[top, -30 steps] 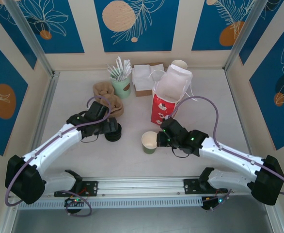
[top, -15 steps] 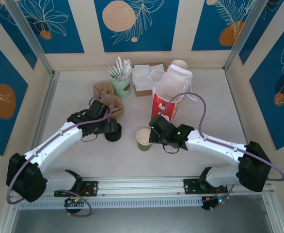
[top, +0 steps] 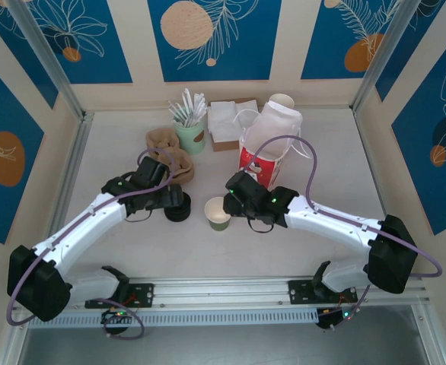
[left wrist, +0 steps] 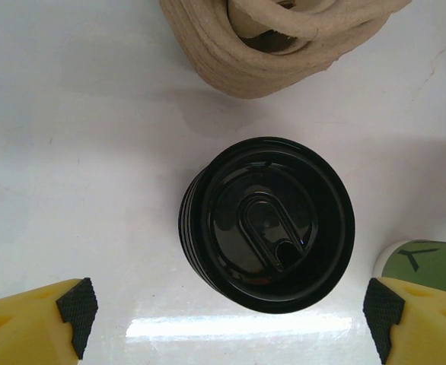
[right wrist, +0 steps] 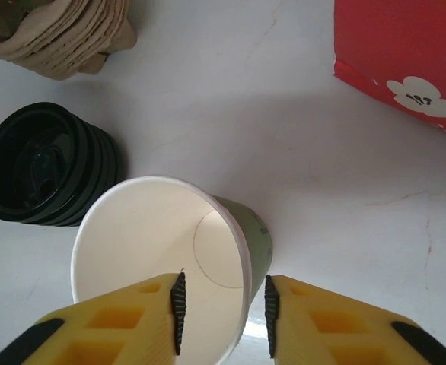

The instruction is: Pack the takeout coffee

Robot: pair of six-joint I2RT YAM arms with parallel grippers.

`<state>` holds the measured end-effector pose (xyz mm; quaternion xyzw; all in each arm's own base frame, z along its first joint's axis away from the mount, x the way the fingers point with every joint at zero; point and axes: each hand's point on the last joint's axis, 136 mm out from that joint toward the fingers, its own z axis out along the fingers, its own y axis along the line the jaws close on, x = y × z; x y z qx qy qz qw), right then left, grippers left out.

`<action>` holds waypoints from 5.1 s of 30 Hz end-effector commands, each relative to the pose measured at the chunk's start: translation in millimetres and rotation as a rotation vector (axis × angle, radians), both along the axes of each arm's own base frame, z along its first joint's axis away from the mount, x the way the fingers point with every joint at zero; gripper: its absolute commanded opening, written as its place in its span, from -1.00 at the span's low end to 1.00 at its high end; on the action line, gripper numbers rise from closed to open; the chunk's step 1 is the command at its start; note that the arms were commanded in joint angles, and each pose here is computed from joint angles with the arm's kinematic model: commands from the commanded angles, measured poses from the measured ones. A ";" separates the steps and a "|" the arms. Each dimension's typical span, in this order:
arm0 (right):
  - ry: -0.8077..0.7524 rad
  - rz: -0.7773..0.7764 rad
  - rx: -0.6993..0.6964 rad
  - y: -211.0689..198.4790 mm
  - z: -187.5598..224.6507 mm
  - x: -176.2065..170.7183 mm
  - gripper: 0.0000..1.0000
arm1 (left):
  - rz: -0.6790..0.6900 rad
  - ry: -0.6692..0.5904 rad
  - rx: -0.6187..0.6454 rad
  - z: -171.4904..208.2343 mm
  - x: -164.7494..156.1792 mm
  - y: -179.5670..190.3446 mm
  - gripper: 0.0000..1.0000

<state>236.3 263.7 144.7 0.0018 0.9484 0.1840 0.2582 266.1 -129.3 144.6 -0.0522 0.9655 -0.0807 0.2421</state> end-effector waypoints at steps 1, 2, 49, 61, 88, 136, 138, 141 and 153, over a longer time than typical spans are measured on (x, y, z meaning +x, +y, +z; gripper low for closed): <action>-0.032 0.005 0.011 -3.3 22.6 -2.0 -0.24 | 0.004 -0.002 0.002 1.5 -1.2 4.5 0.80; -0.033 0.007 0.014 -4.4 26.0 -3.0 -0.23 | 0.006 -0.004 0.002 1.8 -0.8 4.8 0.79; 0.003 0.106 0.193 -33.3 66.7 -56.1 -0.19 | -0.062 0.182 0.189 -53.4 30.4 4.9 -0.25; 0.014 0.095 0.206 -34.9 63.4 -53.9 -0.19 | -0.077 0.186 0.197 -57.6 31.8 3.8 -0.51; 0.016 0.129 0.304 -19.5 82.1 -54.4 -0.19 | -0.095 0.110 0.155 -8.2 22.9 4.8 -0.63; -0.085 0.184 0.257 47.2 121.0 -42.0 -0.24 | -0.405 -0.140 -0.142 119.9 -64.4 -103.7 -0.69; -0.085 0.188 0.255 47.4 119.9 -42.2 -0.33 | -0.418 -0.144 -0.149 120.9 -65.7 -107.1 -0.69; -0.074 0.189 0.252 47.3 117.4 -42.4 -0.40 | -0.438 -0.161 -0.162 125.6 -67.4 -112.7 -0.69; -0.064 0.172 0.230 32.9 116.0 -44.8 -0.87 | -0.506 -0.242 -0.196 144.1 -72.3 -116.6 -0.33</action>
